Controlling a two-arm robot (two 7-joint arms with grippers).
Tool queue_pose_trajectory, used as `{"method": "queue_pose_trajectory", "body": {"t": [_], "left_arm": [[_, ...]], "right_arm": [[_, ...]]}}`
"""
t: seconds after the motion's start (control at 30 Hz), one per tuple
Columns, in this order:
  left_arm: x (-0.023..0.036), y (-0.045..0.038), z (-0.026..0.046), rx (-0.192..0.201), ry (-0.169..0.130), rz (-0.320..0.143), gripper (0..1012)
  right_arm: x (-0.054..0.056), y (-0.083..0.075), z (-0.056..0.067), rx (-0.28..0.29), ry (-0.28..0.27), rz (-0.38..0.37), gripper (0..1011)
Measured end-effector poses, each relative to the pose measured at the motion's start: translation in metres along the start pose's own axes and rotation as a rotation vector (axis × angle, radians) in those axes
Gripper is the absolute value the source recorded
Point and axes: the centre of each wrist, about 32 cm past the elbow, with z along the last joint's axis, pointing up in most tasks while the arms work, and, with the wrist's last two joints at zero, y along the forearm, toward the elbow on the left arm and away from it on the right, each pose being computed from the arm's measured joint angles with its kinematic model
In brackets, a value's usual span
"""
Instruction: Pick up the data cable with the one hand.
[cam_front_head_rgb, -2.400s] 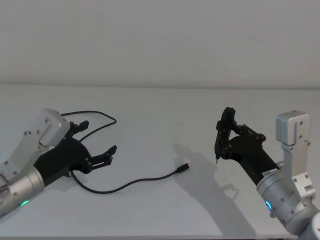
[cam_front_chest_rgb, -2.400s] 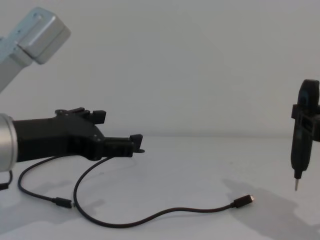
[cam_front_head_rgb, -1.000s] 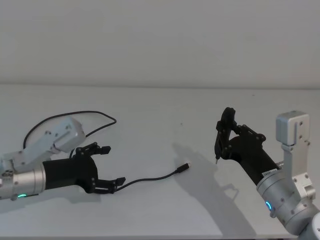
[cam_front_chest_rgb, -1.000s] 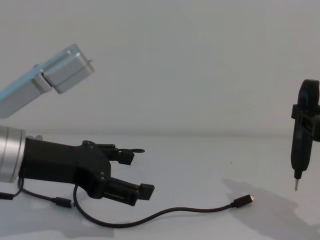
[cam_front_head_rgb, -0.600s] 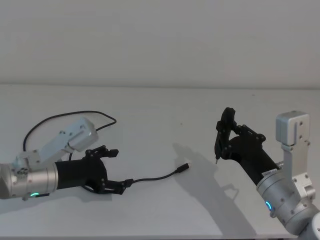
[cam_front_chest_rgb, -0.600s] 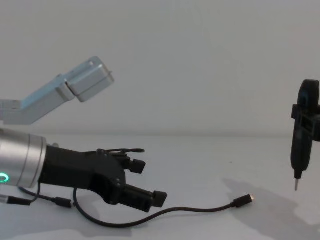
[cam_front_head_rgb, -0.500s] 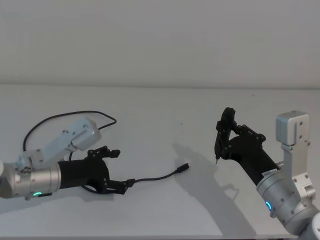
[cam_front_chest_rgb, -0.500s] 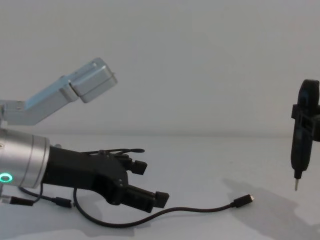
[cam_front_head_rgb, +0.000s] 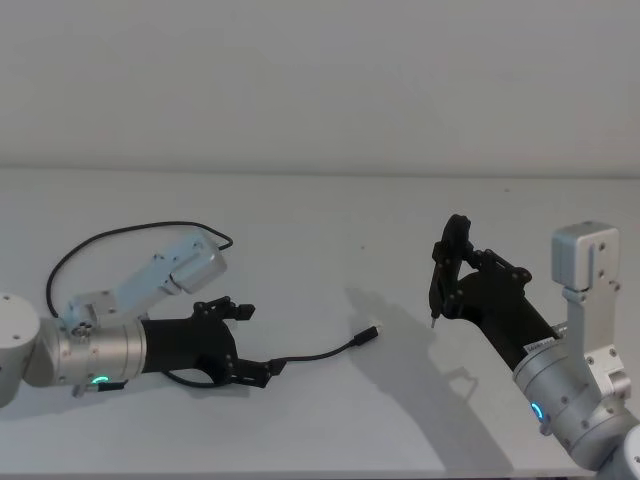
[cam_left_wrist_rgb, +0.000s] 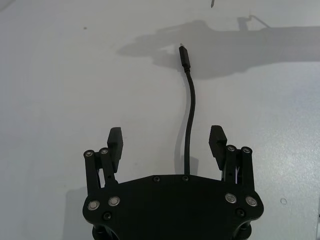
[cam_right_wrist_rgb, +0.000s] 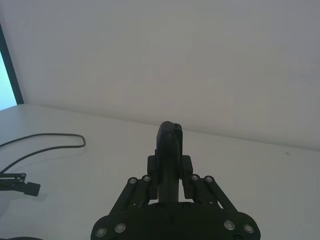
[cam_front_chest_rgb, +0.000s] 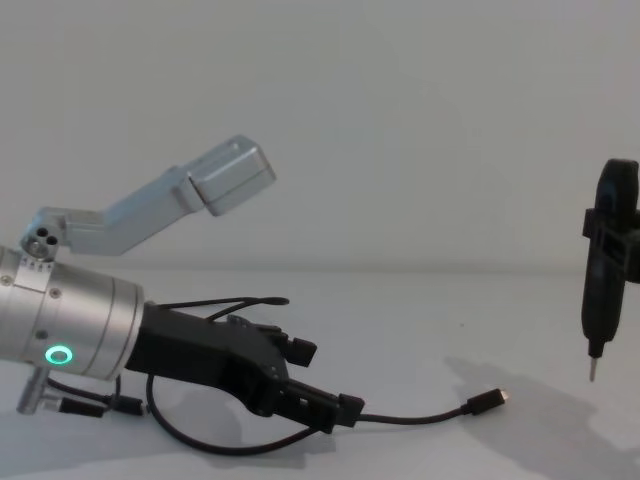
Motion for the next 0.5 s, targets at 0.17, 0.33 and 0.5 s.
{"method": "queue_pose_trajectory", "body": {"t": [0.17,0.33,0.5], "left_arm": [[0.0015,-0.006,0.0025,0.01,0.008,-0.009,1004],[0.0021,-0.0104,0.004,0.016,0.012,-0.017,1004],[0.0029,-0.0137,0.0056,0.025,0.014,-0.021,1004]], "right_arm": [[0.0,0.0,0.0,0.0,0.0,0.0,275],[0.0,0.0,0.0,0.0,0.0,0.0,274],[0.0,0.0,0.0,0.0,0.0,0.0,274]]}}
